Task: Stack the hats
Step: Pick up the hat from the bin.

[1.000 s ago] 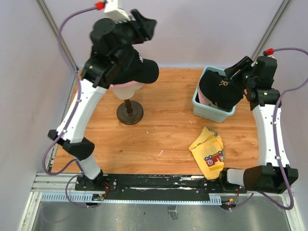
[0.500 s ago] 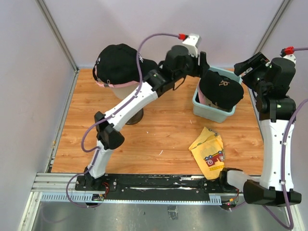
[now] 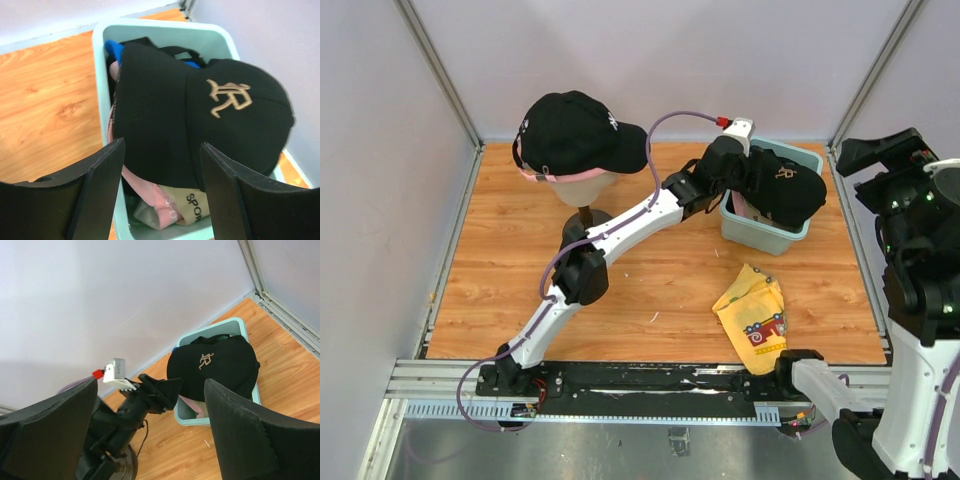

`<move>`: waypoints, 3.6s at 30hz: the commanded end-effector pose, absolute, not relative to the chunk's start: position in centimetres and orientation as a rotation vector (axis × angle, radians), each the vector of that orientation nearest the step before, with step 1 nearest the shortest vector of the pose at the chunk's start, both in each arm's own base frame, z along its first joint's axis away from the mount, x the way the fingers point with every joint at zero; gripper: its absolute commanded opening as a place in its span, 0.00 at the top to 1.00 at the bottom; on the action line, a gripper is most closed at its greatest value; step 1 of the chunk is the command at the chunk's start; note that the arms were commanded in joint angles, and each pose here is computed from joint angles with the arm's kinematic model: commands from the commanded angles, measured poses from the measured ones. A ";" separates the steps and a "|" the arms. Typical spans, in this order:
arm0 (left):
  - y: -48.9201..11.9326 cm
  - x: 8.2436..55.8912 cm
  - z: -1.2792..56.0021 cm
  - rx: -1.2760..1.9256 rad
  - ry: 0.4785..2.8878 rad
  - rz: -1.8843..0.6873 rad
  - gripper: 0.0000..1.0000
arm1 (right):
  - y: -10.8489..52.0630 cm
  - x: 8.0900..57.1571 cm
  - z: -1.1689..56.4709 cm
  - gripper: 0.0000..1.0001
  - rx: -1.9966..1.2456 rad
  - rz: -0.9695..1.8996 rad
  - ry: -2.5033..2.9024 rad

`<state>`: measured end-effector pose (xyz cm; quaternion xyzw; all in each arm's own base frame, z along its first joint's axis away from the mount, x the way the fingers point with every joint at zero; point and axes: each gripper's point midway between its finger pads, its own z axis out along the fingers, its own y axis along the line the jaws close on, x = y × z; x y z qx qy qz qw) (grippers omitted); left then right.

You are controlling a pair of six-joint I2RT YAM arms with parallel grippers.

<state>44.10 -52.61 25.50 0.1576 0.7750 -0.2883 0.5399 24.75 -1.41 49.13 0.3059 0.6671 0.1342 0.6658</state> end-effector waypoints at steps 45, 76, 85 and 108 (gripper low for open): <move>-50.6 48.6 25.4 0.150 1.696 -0.579 0.35 | -0.4 25.5 48.0 0.13 0.599 0.332 1.460; -50.0 49.7 25.1 0.122 1.678 -0.653 0.35 | 0.2 27.6 46.1 0.14 0.581 0.333 1.505; -51.4 49.2 24.7 0.162 1.680 -0.732 0.44 | 0.2 27.2 46.1 0.14 0.574 0.326 1.500; -53.0 47.6 27.0 0.213 1.628 -0.902 0.99 | 0.4 27.4 45.2 0.15 0.529 0.310 1.527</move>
